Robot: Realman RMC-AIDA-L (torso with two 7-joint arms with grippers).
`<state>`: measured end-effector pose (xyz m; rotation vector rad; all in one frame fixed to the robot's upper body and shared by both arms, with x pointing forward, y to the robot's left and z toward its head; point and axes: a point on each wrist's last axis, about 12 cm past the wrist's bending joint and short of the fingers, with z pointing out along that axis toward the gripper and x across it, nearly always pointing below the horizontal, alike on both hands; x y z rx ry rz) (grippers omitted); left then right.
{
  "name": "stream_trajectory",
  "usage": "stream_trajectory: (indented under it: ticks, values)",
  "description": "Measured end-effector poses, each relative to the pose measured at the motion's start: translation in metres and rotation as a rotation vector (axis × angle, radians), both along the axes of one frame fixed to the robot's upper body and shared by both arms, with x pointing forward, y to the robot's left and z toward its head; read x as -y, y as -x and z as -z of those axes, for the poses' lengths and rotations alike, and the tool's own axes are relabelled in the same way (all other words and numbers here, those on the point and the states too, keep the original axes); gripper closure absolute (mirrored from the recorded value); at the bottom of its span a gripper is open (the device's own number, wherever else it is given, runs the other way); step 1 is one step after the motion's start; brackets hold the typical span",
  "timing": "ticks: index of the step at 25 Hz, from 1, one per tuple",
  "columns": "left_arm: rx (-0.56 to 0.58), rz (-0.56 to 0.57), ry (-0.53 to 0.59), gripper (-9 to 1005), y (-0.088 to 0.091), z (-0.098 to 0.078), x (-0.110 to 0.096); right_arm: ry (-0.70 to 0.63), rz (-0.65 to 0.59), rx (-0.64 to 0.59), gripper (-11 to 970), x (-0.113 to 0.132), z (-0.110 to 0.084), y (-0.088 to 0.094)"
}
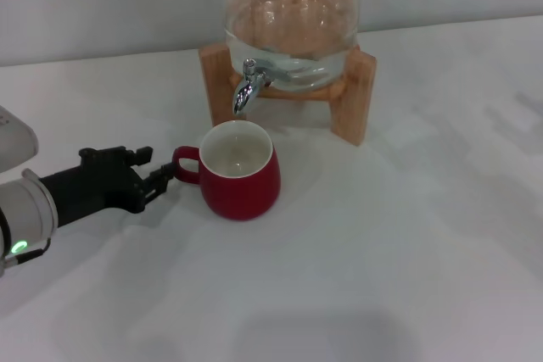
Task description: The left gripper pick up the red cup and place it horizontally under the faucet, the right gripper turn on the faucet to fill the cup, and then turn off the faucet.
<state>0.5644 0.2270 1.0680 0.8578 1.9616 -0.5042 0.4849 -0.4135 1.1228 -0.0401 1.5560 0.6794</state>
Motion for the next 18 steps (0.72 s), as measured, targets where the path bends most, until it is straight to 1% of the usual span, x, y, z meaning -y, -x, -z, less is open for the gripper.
stream_trajectory:
  ticks: [8,11,16,18]
  values:
    - [0.023,-0.059,-0.022,572,-0.004,0.001,-0.004,-0.002,0.000,-0.002,179,0.000,0.001,0.002]
    - [0.024,-0.063,-0.024,572,-0.004,0.002,-0.004,-0.002,0.000,-0.002,179,0.000,0.001,0.002]
    - [0.010,-0.029,-0.011,571,0.002,0.002,-0.004,-0.004,0.003,-0.006,179,0.001,0.002,0.003]
    - [0.020,-0.028,0.001,570,0.010,-0.001,-0.009,-0.005,0.004,-0.008,179,0.001,0.002,0.003]
